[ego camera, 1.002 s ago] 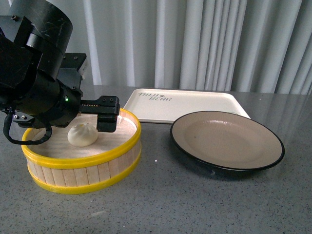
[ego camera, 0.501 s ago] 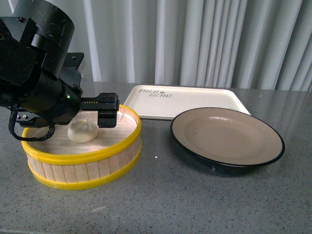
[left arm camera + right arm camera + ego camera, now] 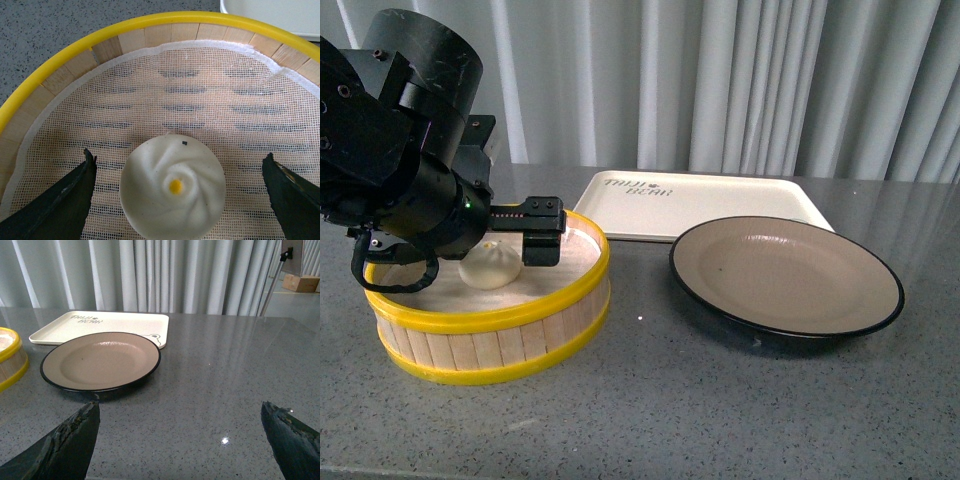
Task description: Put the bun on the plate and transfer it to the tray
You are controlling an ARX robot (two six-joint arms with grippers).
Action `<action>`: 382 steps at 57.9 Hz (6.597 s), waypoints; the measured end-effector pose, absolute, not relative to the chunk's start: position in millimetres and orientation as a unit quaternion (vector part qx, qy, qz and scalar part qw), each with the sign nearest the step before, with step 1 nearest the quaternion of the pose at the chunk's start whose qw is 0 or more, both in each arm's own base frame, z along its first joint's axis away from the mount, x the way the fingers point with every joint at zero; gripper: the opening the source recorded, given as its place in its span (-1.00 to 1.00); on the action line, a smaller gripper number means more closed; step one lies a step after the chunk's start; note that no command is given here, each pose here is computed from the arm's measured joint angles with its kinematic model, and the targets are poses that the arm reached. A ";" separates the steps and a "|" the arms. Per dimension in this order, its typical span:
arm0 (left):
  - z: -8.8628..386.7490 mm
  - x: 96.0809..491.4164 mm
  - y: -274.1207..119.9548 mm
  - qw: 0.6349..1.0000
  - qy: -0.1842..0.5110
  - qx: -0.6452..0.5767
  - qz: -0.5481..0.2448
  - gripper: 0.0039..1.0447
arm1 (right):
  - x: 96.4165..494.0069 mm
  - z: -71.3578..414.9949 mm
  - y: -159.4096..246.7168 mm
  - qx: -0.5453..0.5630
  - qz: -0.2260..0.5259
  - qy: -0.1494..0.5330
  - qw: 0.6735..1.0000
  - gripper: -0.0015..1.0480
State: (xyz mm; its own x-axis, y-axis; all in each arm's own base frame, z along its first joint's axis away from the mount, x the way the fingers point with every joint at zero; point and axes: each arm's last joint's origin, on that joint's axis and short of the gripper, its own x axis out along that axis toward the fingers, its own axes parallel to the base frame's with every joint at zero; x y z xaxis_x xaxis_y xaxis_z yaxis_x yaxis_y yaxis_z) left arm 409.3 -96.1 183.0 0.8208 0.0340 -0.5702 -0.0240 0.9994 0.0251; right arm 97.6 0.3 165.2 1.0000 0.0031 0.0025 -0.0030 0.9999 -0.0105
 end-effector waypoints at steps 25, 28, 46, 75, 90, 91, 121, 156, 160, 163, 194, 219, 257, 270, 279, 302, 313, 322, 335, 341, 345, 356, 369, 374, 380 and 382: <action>183.2 410.4 -95.5 0.956 0.290 0.011 0.028 -0.39 | 97.6 165.2 0.3 -0.005 0.002 -0.001 1.000 0.84; 184.1 410.8 -95.8 0.958 0.286 0.012 0.029 -0.55 | 97.6 165.2 0.3 -0.005 0.002 -0.001 1.000 0.84; 202.7 399.7 -112.1 0.963 0.268 0.016 0.003 -0.93 | 97.6 165.2 0.3 -0.005 0.002 -0.001 1.000 0.84; 265.1 353.5 -259.7 0.961 0.177 0.072 -0.199 -0.93 | 97.6 165.2 0.3 -0.005 0.002 -0.001 1.000 0.84; 230.9 358.6 -324.0 0.942 0.214 0.127 -0.225 -0.93 | 97.6 165.2 0.3 -0.005 0.002 -0.001 1.000 0.84; 228.9 360.0 -326.3 0.942 0.216 0.128 -0.224 -0.93 | 97.6 165.2 0.3 -0.005 0.002 -0.001 1.000 0.84; 215.0 389.4 -341.3 0.939 0.236 0.156 -0.196 -0.93 | 97.6 165.2 0.3 -0.005 0.002 -0.001 1.000 0.84; 202.2 397.3 -341.4 0.930 0.273 0.154 -0.192 0.01 | 97.6 165.2 0.3 -0.005 0.002 -0.001 1.000 0.84; 202.3 397.7 -341.0 0.931 0.273 0.151 -0.190 0.18 | 97.6 165.2 0.3 -0.005 0.002 -0.001 1.000 0.84; 202.6 399.1 -339.6 0.932 0.273 0.146 -0.188 0.35 | 97.6 165.2 0.3 -0.005 0.002 -0.001 1.000 0.84; 252.1 409.7 -273.3 0.953 0.258 0.015 -0.157 0.88 | 97.6 165.2 0.3 -0.005 0.002 -0.001 1.000 0.84; 248.4 363.5 -191.4 1.000 0.012 -0.014 -0.026 0.17 | 97.6 165.2 0.2 -0.005 0.000 -0.001 1.000 0.84; 185.1 210.4 -34.1 1.000 0.004 -0.003 -0.001 -0.93 | 97.6 165.2 0.3 -0.005 0.002 -0.001 1.000 0.84; 178.0 184.1 -20.4 1.000 0.004 -0.003 -0.002 -0.93 | 97.6 165.2 0.2 -0.005 0.001 -0.001 1.000 0.84; 172.6 165.7 -12.8 1.000 0.006 -0.003 -0.002 -0.93 | 97.6 165.2 0.3 -0.005 0.002 -0.001 1.000 0.84; 168.8 142.6 -0.3 1.000 -0.003 -0.004 0.000 -0.93 | 97.6 165.2 0.3 -0.005 0.002 -0.001 1.000 0.84; 172.6 134.4 -0.3 1.000 -0.009 -0.004 0.000 -0.93 | 97.6 165.2 0.3 -0.005 0.002 -0.001 1.000 0.84; 174.4 127.9 -0.3 1.000 -0.012 -0.004 0.000 -0.93 | 97.6 165.2 0.3 -0.005 0.002 -0.001 1.000 0.84; 175.6 120.5 -0.3 1.000 -0.014 -0.004 0.000 -0.93 | 97.6 165.2 0.3 -0.005 0.002 -0.001 1.000 0.84; 175.9 117.3 -0.3 1.000 -0.015 -0.004 0.000 -0.93 | 97.6 165.2 0.3 -0.005 0.002 -0.001 1.000 0.84; 175.9 115.6 -0.3 1.000 -0.015 -0.004 0.000 -0.93 | 97.6 165.2 0.3 -0.005 0.002 -0.001 1.000 0.84; 175.7 111.5 -0.2 1.000 -0.015 -0.004 0.000 -0.93 | 97.6 165.2 0.3 -0.005 0.002 -0.001 1.000 0.84; 175.3 107.3 -0.2 1.000 -0.015 -0.004 0.000 -0.93 | 97.6 165.2 0.3 -0.005 0.002 -0.001 1.000 0.84; 170.3 99.5 -0.3 1.000 0.003 -0.004 -0.001 -0.93 | 97.6 165.2 0.3 -0.005 0.002 -0.001 1.000 0.84; 172.6 96.3 -0.3 1.000 -0.014 -0.004 -0.001 -0.93 | 97.6 165.2 0.3 -0.005 0.002 -0.001 1.000 0.84; 172.5 96.3 -0.2 1.000 -0.013 -0.004 -0.001 -0.93 | 97.6 165.2 0.3 -0.005 0.002 -0.001 1.000 0.84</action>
